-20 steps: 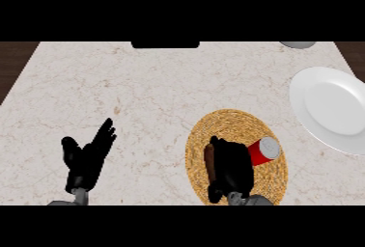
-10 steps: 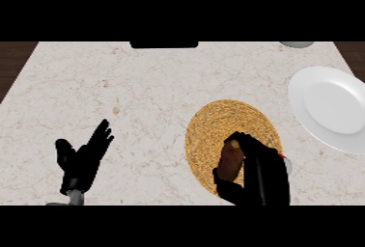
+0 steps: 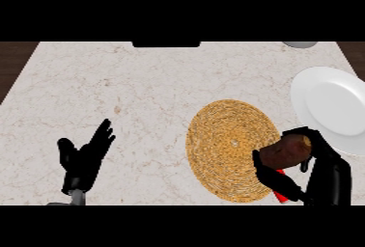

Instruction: Pick the sweet potato from the placemat and place it in the plate

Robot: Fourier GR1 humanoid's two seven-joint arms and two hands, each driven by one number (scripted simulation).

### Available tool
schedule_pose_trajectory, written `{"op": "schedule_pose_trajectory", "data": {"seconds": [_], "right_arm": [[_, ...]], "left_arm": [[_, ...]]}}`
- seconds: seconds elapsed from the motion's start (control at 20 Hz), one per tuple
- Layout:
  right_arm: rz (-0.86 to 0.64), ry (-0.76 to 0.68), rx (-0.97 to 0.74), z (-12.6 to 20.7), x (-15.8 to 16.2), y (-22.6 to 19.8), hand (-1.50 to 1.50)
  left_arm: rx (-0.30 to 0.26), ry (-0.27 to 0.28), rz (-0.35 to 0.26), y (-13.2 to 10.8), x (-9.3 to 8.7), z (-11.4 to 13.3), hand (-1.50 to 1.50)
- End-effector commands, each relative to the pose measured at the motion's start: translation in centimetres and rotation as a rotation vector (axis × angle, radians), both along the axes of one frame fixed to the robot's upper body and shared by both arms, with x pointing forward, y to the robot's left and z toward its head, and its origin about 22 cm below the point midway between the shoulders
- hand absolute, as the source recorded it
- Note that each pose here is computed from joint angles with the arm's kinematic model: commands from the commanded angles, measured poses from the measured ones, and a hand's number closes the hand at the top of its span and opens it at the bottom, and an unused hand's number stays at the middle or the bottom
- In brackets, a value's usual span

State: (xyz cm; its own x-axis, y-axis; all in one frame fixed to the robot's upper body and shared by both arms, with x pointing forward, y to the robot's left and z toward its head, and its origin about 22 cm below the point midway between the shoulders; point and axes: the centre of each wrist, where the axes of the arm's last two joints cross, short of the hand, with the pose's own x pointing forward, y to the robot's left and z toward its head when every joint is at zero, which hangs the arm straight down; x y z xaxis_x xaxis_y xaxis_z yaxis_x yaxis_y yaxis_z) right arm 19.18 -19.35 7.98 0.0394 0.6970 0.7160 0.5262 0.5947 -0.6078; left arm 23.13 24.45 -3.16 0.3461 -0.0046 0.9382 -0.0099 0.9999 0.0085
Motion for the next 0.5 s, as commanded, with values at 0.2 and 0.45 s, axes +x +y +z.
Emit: {"op": "schedule_pose_trajectory", "data": {"seconds": [0.2, 0.45], "right_arm": [[-0.144, -0.105, 0.059, -2.2, 4.1, -10.0, 1.5], [-0.277, -0.173, 0.028, -1.4, 7.7, -15.3, 1.5]], "left_arm": [[0.002, 0.023, -0.023, -1.5, 0.4, -0.4, 0.0], [0.003, 0.032, -0.02, -0.8, 0.9, 0.9, 0.0]]}}
